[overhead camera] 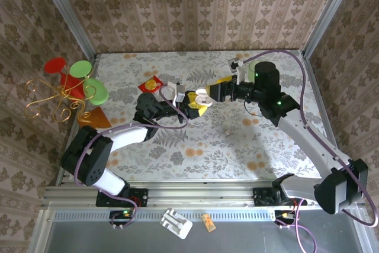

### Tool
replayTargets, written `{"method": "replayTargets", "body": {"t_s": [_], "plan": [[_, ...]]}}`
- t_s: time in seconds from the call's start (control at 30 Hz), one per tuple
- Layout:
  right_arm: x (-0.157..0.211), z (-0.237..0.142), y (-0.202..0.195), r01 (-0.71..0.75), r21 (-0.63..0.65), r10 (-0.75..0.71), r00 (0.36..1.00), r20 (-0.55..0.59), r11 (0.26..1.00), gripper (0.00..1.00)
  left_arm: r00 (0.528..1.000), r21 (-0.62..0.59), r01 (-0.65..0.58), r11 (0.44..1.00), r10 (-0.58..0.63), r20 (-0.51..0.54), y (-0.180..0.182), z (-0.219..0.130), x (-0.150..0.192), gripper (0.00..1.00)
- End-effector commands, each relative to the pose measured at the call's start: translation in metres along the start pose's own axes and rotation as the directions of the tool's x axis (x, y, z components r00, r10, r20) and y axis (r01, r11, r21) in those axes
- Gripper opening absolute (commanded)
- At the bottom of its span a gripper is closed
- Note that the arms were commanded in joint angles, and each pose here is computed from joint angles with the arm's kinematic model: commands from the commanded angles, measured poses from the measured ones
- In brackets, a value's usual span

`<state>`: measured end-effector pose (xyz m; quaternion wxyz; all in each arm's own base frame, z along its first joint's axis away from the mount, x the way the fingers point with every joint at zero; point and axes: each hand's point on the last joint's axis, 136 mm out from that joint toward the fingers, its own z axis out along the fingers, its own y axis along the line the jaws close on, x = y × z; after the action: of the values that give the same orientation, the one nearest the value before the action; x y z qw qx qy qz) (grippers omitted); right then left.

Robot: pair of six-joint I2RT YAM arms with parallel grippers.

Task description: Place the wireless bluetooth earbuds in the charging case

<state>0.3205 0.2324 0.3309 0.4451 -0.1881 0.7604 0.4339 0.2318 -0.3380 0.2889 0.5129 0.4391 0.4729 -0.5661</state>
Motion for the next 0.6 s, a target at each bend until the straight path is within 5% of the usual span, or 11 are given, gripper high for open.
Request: {"method": "replayTargets", "body": {"t_s": [0.0, 0.23, 0.57], "plan": [[-0.012, -0.018, 0.017, 0.017, -0.025, -0.015, 0.997, 0.071, 1.000, 0.86, 0.995, -0.018, -0.091, 0.996, 0.092, 0.046, 0.000, -0.006, -0.017, 0.22], [-0.001, -0.047, -0.004, -0.035, 0.166, 0.014, 0.992, 0.124, 0.986, 0.89, 0.993, -0.109, -0.096, 0.989, 0.102, 0.055, 0.018, -0.017, -0.016, 0.22], [0.083, -0.062, -0.085, -0.194, 0.528, 0.229, 0.973, -0.001, 0.827, 0.89, 0.992, -0.198, -0.102, 0.975, 0.116, 0.059, 0.028, -0.031, -0.014, 0.22]]}}
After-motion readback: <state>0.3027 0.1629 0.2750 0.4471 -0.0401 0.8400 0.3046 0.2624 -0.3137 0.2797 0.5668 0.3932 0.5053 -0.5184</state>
